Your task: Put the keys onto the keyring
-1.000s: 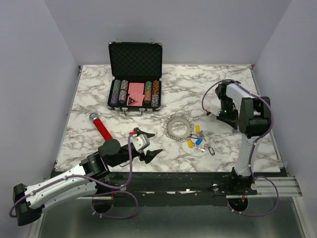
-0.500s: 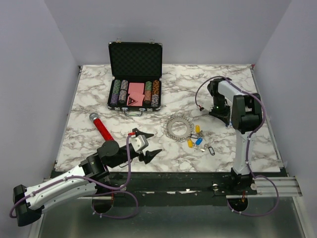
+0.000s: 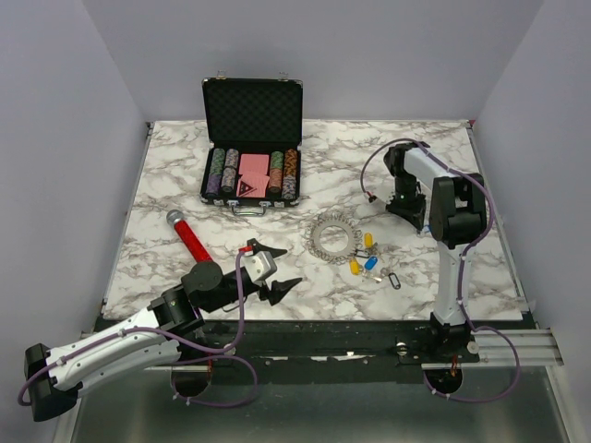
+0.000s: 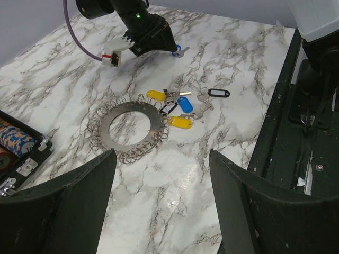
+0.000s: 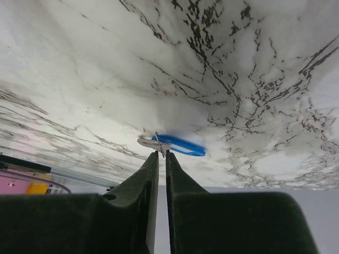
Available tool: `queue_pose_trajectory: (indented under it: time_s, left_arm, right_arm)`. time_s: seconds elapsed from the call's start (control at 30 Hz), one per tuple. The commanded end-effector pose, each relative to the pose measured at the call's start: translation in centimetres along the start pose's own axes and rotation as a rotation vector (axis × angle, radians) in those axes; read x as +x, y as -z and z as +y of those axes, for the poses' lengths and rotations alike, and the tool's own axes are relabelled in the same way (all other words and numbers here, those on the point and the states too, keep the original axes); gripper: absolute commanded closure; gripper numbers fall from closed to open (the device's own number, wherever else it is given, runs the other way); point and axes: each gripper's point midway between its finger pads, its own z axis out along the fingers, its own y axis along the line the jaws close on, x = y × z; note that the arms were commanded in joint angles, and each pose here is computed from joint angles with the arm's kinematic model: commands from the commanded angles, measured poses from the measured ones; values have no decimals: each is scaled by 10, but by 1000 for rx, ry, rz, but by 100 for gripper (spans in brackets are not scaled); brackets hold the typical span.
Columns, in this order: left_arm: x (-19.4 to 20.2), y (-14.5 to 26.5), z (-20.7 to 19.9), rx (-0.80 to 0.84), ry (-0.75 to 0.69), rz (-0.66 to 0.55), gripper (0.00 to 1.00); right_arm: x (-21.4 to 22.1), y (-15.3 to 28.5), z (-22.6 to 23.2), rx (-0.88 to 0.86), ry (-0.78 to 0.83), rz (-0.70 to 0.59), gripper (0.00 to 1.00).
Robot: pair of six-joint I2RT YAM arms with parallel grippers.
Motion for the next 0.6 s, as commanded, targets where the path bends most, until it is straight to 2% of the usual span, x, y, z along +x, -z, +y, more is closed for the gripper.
queue_pose_trajectory:
  time_s: [0.0, 0.23, 0.5, 0.57]
  left_arm:
    - [-2, -1, 0, -5, 31, -15, 21]
    - [-3, 0, 0, -4, 31, -20, 21]
    - [-6, 3, 1, -10, 30, -36, 21]
    - [-6, 4, 1, -14, 35, -41, 21]
  right_arm:
    - [2, 3, 16, -81, 16, 14, 80]
    - [-7, 16, 9, -53, 5, -40, 73]
    - [-26, 46, 8, -38, -14, -200, 68]
    - [-37, 52, 17, -74, -13, -277, 68]
